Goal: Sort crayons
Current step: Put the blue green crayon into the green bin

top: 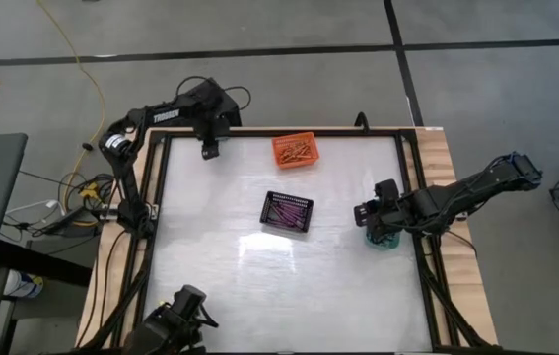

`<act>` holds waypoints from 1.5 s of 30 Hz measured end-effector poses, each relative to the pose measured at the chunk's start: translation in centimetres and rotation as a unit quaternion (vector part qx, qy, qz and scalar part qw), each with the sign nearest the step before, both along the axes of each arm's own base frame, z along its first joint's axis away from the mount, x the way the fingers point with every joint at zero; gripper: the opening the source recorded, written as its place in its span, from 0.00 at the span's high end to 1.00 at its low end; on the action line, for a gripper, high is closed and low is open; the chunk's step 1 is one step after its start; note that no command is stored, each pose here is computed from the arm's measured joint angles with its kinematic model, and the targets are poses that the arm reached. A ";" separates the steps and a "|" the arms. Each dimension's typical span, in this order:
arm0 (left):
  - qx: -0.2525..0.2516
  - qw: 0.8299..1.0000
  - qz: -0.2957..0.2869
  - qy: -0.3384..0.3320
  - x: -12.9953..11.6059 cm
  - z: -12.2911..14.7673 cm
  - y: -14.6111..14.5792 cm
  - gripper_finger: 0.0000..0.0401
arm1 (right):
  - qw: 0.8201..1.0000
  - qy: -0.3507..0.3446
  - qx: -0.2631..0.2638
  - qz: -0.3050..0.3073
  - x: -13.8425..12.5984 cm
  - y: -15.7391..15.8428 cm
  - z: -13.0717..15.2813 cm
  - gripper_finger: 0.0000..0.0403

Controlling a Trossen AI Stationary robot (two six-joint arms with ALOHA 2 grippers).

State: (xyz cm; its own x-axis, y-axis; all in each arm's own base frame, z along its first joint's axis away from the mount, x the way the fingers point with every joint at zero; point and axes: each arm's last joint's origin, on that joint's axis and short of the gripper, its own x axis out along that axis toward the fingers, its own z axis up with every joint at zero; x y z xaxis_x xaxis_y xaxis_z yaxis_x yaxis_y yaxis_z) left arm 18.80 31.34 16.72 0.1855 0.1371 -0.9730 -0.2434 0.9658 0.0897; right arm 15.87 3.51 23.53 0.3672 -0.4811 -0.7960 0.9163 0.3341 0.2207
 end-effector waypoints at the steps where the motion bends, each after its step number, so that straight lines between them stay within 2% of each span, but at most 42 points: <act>1: 0.005 1.000 -0.004 0.000 0.0 -0.1 0.0 0.65 | 1.000 0.001 0.002 0.001 0.0 0.0 0.0 0.73; 10: 0.054 0.998 -0.029 -0.012 0.3 -0.3 0.7 0.65 | 1.000 0.003 0.003 -0.003 0.0 -0.1 0.0 0.73; 25: 0.094 0.992 -0.073 -0.039 0.8 0.0 1.3 0.65 | 1.000 0.006 0.002 -0.002 0.0 -0.1 -0.1 0.73; 28: 0.084 0.993 -0.072 -0.037 0.8 -0.5 1.3 0.65 | 1.000 0.006 0.002 -0.002 0.0 -0.1 -0.1 0.73; 31: 0.053 0.996 -0.067 -0.029 0.8 -1.6 1.2 0.65 | 1.000 0.006 0.002 -0.002 0.0 -0.1 -0.1 0.73; 41: 0.042 0.998 -0.053 -0.014 1.0 -2.6 1.3 0.65 | 1.000 0.008 0.001 -0.001 0.0 -0.1 -0.1 0.73; 45: 0.015 0.999 -0.052 -0.001 0.8 -2.8 0.8 0.68 | 1.000 0.013 -0.004 0.000 0.0 -0.3 -0.1 0.73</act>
State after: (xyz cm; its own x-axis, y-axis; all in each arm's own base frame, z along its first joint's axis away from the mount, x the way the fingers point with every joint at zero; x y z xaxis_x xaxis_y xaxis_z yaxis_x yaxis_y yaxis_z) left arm 19.56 32.11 13.90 0.2013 0.1457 -0.9686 -0.1415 0.9828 0.1185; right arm 15.86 3.16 23.47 0.3457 -0.4868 -0.8022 0.9219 0.3356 0.1936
